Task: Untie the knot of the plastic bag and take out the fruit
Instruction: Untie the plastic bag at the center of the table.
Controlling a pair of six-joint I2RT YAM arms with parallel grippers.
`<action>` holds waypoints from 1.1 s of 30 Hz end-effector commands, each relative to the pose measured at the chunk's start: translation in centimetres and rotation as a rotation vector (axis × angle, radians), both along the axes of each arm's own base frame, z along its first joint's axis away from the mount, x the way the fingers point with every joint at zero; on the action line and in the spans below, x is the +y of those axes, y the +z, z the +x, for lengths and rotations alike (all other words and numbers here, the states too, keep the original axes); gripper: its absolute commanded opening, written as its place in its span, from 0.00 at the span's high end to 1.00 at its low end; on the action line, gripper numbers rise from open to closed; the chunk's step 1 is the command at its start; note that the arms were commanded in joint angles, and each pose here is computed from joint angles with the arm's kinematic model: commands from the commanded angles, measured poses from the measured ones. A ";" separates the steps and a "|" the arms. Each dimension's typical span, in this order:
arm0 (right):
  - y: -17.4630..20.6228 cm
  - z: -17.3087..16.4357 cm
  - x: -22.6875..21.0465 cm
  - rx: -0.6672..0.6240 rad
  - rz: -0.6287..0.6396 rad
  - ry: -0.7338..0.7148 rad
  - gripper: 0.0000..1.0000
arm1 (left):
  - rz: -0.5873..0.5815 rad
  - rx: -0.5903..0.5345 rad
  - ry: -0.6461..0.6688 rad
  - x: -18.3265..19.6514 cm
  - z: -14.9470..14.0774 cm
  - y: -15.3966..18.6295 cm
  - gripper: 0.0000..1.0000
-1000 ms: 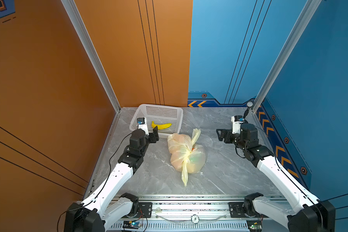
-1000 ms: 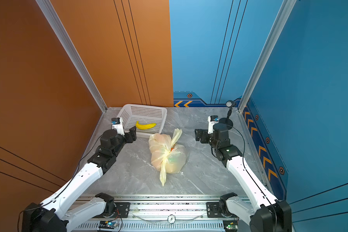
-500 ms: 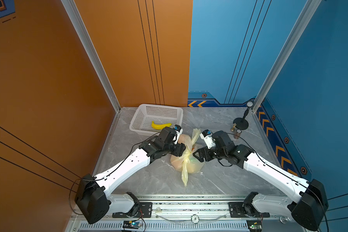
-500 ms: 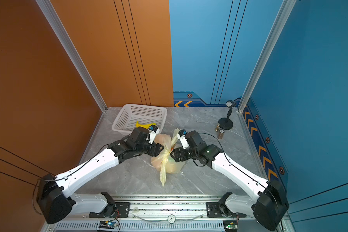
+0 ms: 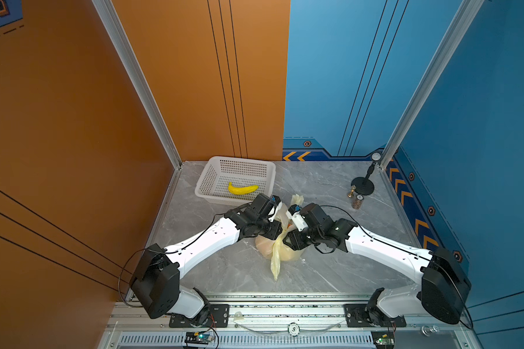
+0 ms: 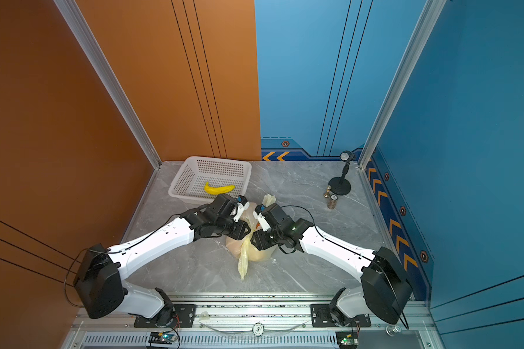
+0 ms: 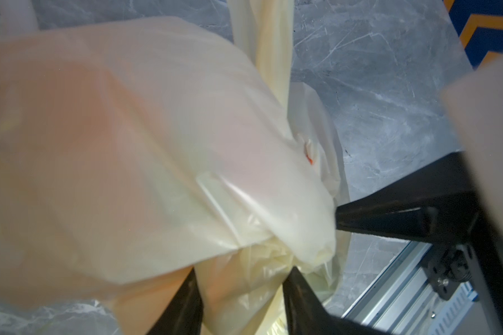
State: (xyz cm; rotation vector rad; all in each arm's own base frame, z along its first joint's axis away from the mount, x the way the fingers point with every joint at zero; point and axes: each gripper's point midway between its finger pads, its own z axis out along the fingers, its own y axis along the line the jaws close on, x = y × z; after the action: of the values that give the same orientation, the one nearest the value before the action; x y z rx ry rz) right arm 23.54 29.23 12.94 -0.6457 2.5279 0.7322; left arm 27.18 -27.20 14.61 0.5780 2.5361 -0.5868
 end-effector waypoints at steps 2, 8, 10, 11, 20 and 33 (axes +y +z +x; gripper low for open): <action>-0.3 0.1 0.2 -0.014 0.008 -0.003 0.64 | -0.054 0.011 0.000 -0.7 0.3 0.3 0.71; -0.2 0.2 -0.4 -0.031 0.007 -0.017 0.98 | -0.062 0.014 0.039 0.5 0.8 0.2 0.89; -0.2 0.3 -0.7 -0.038 0.004 -0.027 1.00 | -0.067 0.006 0.052 1.0 1.0 0.4 0.93; -0.2 0.4 -1.0 -0.040 0.000 -0.034 1.00 | -0.068 0.003 0.057 1.2 1.0 0.4 0.94; -0.3 1.0 -4.8 -0.060 -0.030 -0.135 1.00 | -0.038 -0.020 0.156 5.3 1.8 0.3 0.99; -1.5 1.8 -10.8 -0.041 -0.065 -0.319 1.00 | 0.011 -0.020 0.360 12.1 2.7 -0.8 0.97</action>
State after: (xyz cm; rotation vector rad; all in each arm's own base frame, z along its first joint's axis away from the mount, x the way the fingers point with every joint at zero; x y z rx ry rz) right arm 25.89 21.29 12.97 -0.3577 2.4671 0.6358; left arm 29.95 -18.10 14.60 0.2190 2.5098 -0.5593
